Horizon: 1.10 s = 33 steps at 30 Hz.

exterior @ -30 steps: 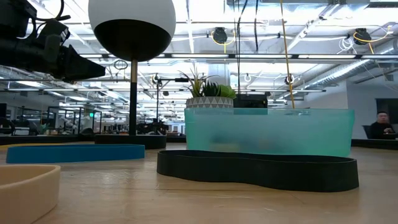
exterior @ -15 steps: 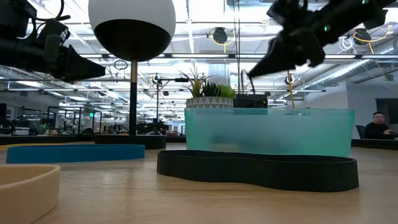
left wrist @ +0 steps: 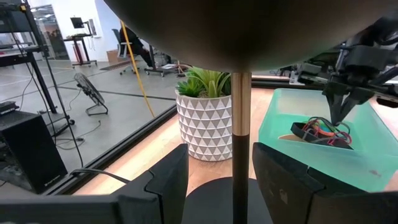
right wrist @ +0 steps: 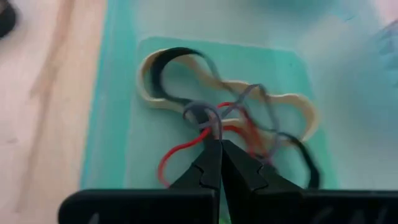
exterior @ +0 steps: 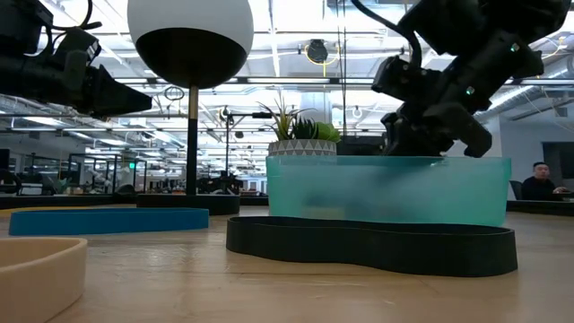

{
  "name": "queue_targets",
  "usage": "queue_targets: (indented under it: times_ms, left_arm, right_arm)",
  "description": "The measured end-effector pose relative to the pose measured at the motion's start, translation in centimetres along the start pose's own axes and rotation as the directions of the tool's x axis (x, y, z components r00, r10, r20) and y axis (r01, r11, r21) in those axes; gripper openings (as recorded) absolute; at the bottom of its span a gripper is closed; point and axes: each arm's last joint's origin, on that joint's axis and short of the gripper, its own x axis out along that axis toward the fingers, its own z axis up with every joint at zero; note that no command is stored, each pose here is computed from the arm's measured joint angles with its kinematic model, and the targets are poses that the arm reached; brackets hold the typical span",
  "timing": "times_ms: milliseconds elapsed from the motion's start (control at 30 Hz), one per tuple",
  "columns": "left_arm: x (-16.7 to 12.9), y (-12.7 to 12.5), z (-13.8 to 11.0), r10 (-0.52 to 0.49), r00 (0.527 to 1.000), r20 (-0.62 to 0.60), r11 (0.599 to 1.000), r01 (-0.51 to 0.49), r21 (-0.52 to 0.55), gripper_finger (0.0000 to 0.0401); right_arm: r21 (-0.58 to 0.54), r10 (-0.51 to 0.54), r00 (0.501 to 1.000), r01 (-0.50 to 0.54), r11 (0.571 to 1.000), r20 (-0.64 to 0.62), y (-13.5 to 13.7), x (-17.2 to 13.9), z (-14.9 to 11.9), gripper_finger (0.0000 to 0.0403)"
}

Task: Pick and place rubber bands into bin
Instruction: Put the violet rubber band into the blue bin, then put the bottom blue rubber band into the blue bin

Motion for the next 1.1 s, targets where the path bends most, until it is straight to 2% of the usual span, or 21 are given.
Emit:
queue_targets:
  times_ms: [467, 633, 767, 1100]
  left_arm:
    - [0.0, 0.0, 0.0, 0.0, 1.0, 0.0, 1.0, 0.0, 0.0, 0.0186]
    - [0.0, 0.0, 0.0, 0.0, 1.0, 0.0, 1.0, 0.0, 0.0, 0.0186]
    - [0.0, 0.0, 0.0, 0.0, 1.0, 0.0, 1.0, 0.0, 0.0, 0.0186]
    - [0.0, 0.0, 0.0, 0.0, 1.0, 0.0, 1.0, 0.0, 0.0, 0.0186]
  right_arm:
    - [0.014, 0.011, 1.0, -0.011, 1.0, 0.001, 0.03, -0.01, 0.01, 0.0001]
    - [0.014, 0.01, 1.0, -0.01, 1.0, 0.001, 0.03, -0.01, 0.01, 0.0013]
    - [0.014, 0.01, 1.0, -0.01, 1.0, 0.001, 0.03, -0.01, 0.02, 0.0039]
    - [0.011, -0.01, 0.999, 0.01, 1.0, 0.037, -0.27, -0.87, 0.54, 0.0148]
